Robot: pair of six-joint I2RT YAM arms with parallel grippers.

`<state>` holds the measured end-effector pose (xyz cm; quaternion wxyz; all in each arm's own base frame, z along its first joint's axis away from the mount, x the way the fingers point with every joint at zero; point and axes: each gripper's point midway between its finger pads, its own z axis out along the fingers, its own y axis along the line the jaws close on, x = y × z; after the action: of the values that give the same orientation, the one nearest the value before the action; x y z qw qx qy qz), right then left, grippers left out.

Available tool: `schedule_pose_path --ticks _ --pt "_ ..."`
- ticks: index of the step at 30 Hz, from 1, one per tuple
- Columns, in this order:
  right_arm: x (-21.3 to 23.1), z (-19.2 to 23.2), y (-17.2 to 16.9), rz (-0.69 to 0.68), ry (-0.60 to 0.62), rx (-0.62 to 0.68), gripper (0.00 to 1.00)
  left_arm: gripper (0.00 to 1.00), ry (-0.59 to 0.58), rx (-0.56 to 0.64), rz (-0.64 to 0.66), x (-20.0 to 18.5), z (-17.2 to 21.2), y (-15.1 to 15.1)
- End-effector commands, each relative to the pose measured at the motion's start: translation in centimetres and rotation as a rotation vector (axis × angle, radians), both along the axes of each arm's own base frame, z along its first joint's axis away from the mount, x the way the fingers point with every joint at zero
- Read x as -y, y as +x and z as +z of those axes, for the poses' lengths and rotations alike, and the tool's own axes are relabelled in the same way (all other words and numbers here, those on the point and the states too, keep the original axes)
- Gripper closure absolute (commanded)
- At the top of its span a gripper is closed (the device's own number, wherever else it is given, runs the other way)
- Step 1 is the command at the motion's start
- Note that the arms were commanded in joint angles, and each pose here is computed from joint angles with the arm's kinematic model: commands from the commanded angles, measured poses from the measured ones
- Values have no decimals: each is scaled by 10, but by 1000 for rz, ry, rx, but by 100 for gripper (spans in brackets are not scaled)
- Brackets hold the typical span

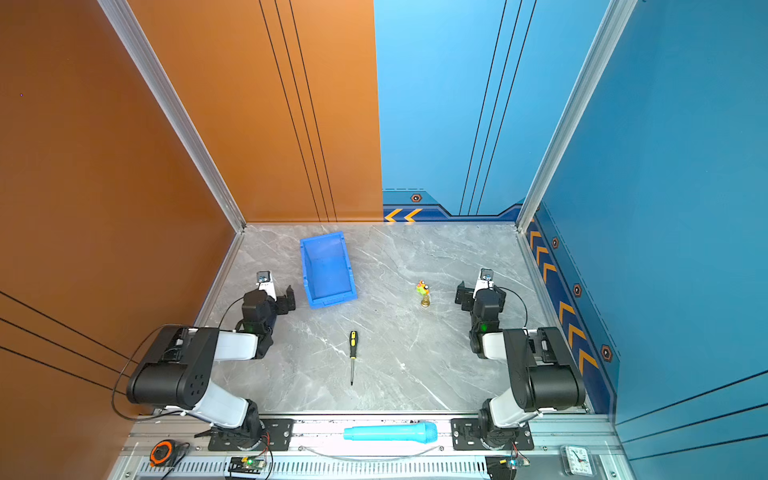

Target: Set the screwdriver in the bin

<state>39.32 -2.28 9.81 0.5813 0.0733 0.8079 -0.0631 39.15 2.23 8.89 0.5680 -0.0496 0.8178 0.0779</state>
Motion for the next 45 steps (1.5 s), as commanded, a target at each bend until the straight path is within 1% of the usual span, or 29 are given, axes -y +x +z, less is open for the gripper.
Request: schedule_pose_path --ticks 1,33,36,39,43,45 --pt "1 -3 -2 -14 2 -2 0 2 2 8 -33 6 2 3" --pt "1 -2 -2 -13 5 2 0 2 2 11 -44 7 3 3" --pt "-4 9 -5 20 4 11 0 2 12 18 -59 11 10 3" --pt "-5 23 -10 18 0 8 0 2 23 28 -25 7 23 -2" --pt "-4 44 -19 -8 6 21 0 2 4 -5 28 -1 36 -15" --pt "-9 55 -23 -9 23 26 0 2 -10 -47 46 -2 41 -24"
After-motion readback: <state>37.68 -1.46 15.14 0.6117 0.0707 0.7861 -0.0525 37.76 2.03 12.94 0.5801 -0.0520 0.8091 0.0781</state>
